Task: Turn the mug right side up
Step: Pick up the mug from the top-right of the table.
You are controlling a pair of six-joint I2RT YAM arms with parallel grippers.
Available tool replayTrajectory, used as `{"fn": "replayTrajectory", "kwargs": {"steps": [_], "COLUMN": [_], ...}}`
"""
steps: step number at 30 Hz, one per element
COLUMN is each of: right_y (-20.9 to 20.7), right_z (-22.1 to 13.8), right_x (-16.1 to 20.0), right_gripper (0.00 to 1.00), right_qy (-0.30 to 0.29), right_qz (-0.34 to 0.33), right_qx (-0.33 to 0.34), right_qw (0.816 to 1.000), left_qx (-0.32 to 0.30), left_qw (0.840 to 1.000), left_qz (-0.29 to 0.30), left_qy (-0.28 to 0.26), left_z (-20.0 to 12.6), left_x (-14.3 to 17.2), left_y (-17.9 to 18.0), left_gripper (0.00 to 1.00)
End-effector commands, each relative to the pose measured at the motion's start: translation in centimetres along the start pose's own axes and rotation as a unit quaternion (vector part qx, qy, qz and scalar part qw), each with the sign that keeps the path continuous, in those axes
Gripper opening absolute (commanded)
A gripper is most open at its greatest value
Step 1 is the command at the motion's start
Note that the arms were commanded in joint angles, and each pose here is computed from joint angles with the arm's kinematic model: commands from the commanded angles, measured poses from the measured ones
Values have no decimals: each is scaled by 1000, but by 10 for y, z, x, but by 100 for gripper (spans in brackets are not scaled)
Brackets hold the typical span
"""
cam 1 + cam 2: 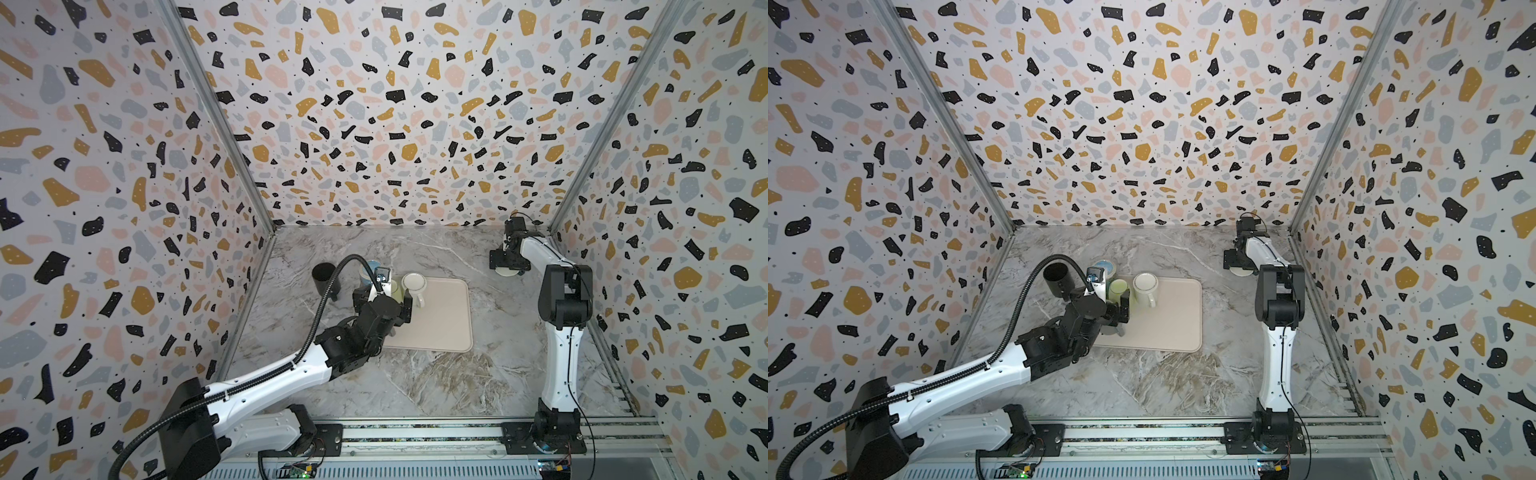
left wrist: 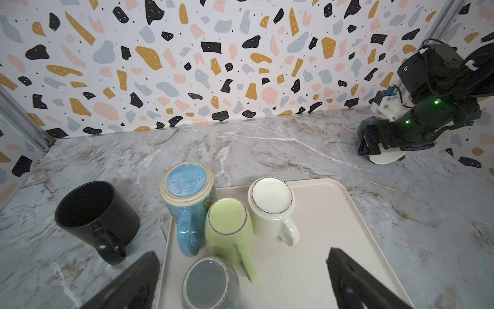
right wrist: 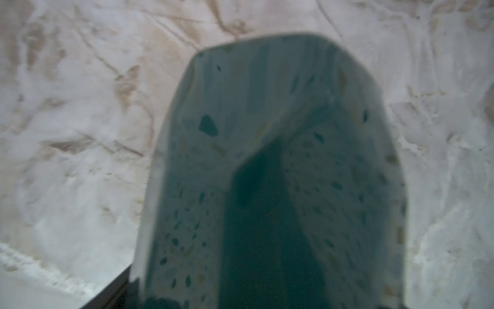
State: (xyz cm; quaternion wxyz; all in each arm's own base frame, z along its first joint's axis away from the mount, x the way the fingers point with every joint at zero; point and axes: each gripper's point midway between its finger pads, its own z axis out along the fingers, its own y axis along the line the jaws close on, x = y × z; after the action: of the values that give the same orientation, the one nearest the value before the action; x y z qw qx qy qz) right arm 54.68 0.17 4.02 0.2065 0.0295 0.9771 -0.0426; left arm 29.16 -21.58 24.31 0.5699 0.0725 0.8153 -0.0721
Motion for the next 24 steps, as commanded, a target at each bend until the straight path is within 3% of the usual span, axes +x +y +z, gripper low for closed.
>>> {"fn": "replayTrajectory", "kwargs": {"steps": [1, 12, 24], "right_y": [2, 42, 75], "right_z": [-36, -57, -100], "right_x": [-14, 23, 76], "right_gripper": [92, 84, 81], "right_qy": [-34, -37, -50], "right_qz": [3, -25, -13], "right_qx": [6, -33, -111], "right_qw": [999, 998, 993], "left_qx": [-13, -21, -6], "left_qw": [1000, 999, 999], "left_qz": [-13, -22, -33], "left_qy": [-12, -15, -10], "left_z": [-3, -12, -17], "left_x": [-2, 6, 20], "left_y": [11, 26, 29], "left_gripper": [99, 99, 99]}}
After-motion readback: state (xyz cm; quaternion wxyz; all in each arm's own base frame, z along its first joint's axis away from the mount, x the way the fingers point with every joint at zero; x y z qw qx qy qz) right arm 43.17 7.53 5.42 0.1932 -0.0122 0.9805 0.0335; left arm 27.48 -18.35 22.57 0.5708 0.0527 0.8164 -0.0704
